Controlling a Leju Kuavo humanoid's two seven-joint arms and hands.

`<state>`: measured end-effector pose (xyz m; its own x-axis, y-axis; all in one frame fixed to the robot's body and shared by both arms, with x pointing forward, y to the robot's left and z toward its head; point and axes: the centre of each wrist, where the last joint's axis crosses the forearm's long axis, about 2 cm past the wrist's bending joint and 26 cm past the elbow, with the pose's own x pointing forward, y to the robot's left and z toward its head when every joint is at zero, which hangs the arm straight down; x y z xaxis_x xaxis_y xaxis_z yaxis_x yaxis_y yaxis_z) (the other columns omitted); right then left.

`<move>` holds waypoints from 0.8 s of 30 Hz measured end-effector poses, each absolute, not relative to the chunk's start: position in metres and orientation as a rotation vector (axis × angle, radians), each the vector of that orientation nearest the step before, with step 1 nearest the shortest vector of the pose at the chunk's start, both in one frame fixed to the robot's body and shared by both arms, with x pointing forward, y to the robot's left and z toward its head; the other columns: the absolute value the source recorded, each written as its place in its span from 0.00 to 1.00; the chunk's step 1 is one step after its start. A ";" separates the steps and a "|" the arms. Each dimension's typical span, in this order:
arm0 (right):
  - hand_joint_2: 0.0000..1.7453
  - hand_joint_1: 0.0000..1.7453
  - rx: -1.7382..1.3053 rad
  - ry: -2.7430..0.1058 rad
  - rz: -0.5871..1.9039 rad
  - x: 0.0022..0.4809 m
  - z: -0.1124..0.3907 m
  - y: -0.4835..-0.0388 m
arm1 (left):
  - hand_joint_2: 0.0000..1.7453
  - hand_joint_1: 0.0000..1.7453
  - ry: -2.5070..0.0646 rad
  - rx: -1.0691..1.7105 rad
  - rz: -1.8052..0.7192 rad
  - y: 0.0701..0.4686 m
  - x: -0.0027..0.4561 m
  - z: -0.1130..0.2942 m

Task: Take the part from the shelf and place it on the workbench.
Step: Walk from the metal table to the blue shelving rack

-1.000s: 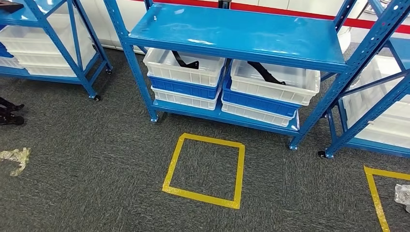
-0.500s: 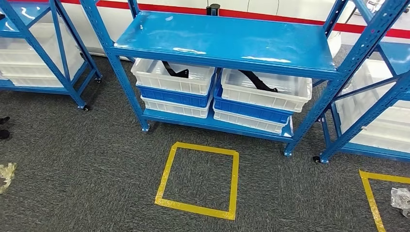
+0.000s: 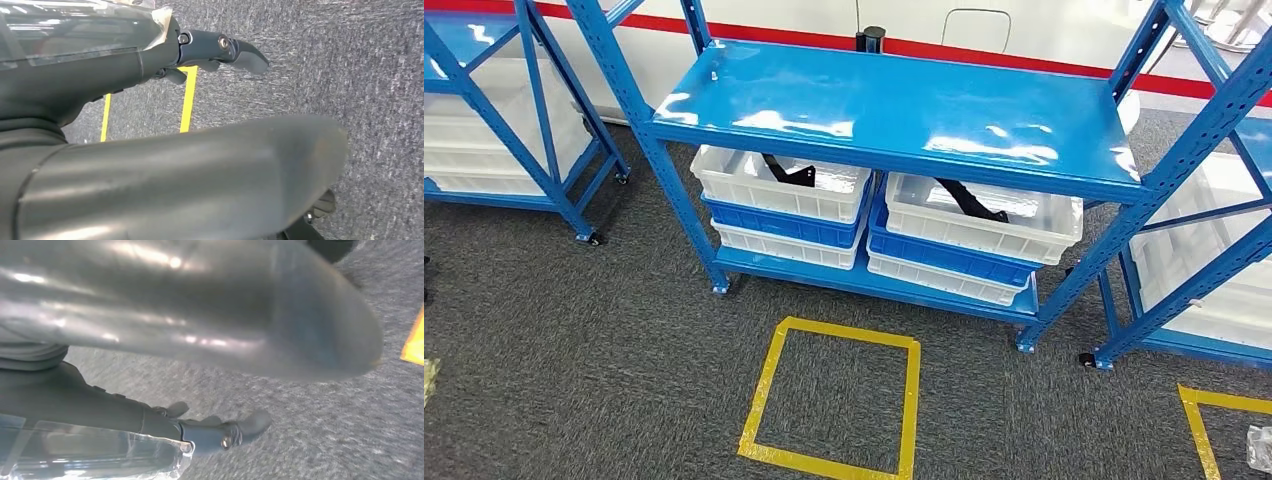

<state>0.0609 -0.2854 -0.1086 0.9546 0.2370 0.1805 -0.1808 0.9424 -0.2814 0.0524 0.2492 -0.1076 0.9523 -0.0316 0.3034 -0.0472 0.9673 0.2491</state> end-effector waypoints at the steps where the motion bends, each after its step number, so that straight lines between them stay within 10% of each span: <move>1: 0.00 0.00 -0.268 -0.216 0.214 0.062 -0.108 -0.286 | 0.00 0.00 -0.312 0.258 0.009 0.248 0.053 -0.107; 24: 0.00 0.00 -0.274 -0.217 0.195 0.063 -0.108 -0.288 | 0.00 0.00 -0.327 0.280 -0.022 0.243 0.054 -0.107</move>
<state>0.0625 -0.2882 -0.1083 0.9581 0.2191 0.1846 -0.1605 0.9442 -0.2876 0.0540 0.2434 -0.1067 0.9470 -0.0668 0.3141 -0.0234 0.9612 0.2748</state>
